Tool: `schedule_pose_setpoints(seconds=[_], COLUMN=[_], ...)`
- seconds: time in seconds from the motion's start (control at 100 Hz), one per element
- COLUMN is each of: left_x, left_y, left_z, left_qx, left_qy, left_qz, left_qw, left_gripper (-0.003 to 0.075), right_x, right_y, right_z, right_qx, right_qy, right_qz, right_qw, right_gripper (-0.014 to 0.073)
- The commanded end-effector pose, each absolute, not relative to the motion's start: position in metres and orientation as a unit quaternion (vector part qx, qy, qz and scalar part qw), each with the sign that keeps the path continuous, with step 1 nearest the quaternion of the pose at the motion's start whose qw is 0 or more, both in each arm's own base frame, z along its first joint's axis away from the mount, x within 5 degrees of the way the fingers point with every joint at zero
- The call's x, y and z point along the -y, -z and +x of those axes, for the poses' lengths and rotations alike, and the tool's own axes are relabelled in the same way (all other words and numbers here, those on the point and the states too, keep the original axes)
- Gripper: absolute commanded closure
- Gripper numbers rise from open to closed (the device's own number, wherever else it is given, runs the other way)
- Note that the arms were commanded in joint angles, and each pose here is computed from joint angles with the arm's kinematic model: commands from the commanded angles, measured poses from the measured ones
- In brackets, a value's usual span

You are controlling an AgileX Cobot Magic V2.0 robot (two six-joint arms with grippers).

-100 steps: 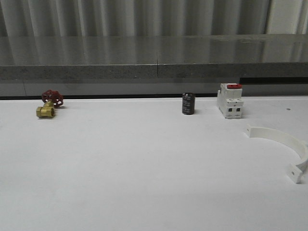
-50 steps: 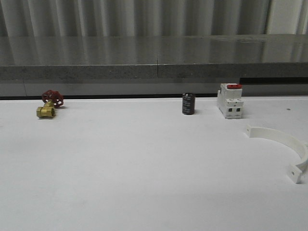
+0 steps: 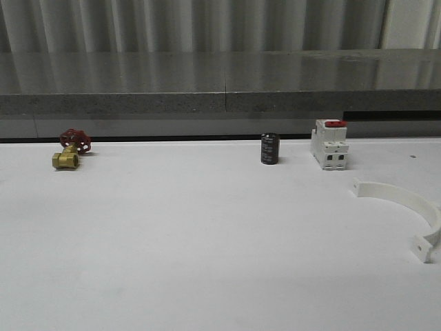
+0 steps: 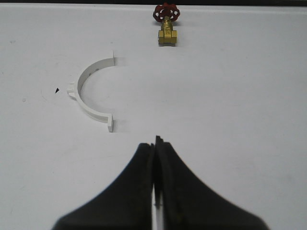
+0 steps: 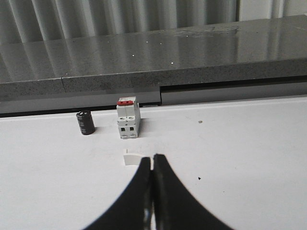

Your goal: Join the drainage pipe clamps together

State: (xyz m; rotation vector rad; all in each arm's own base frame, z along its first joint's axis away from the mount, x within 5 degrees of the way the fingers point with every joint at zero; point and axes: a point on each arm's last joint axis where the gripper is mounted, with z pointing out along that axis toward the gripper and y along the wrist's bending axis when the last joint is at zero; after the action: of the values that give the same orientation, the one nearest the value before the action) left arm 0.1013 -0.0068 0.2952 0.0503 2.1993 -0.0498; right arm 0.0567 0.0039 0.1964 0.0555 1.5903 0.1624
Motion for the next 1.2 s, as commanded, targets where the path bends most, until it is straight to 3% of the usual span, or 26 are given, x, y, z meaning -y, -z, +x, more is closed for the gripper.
schedule_pose_setpoints(seconds=[0.0, 0.09, 0.21, 0.31, 0.43, 0.56, 0.84, 1.19], left_x=[0.009, 0.009, 0.009, 0.009, 0.009, 0.004, -0.014, -0.05], left_y=[-0.312, -0.312, -0.312, -0.312, -0.311, -0.312, -0.322, -0.273], left_z=[0.107, 0.107, 0.107, 0.107, 0.108, 0.12, 0.196, 0.291], left_qx=[-0.867, -0.867, -0.867, -0.867, -0.868, -0.883, -0.913, -0.948], left_qy=[0.032, 0.032, 0.032, 0.037, 0.033, -0.01, -0.046, -0.058], left_qz=[0.016, 0.016, 0.016, 0.014, 0.016, 0.033, -0.01, -0.037], left_qw=[0.498, 0.498, 0.498, 0.498, 0.495, 0.467, 0.406, 0.31], left_gripper=[0.068, 0.0542, 0.0253, 0.0121, 0.0115, 0.0115, 0.0115, 0.0115], right_x=[-0.004, -0.004, -0.004, -0.004, -0.004, -0.004, -0.004, -0.004], right_y=[-0.211, -0.211, -0.211, -0.211, -0.211, -0.211, -0.211, -0.211], right_z=[0.054, 0.054, 0.054, 0.054, 0.054, 0.054, 0.054, 0.054], right_qx=[-0.671, -0.671, -0.671, -0.671, -0.671, -0.671, -0.671, -0.671], right_qy=[-0.073, -0.073, -0.073, -0.073, -0.073, -0.073, -0.073, -0.073], right_qz=[0.02, 0.02, 0.02, 0.02, 0.02, 0.02, 0.02, 0.02], right_qw=[0.738, 0.738, 0.738, 0.738, 0.738, 0.738, 0.738, 0.738], right_gripper=[0.0662, 0.0662, 0.0662, 0.0662, 0.0662, 0.0662, 0.0662, 0.0662])
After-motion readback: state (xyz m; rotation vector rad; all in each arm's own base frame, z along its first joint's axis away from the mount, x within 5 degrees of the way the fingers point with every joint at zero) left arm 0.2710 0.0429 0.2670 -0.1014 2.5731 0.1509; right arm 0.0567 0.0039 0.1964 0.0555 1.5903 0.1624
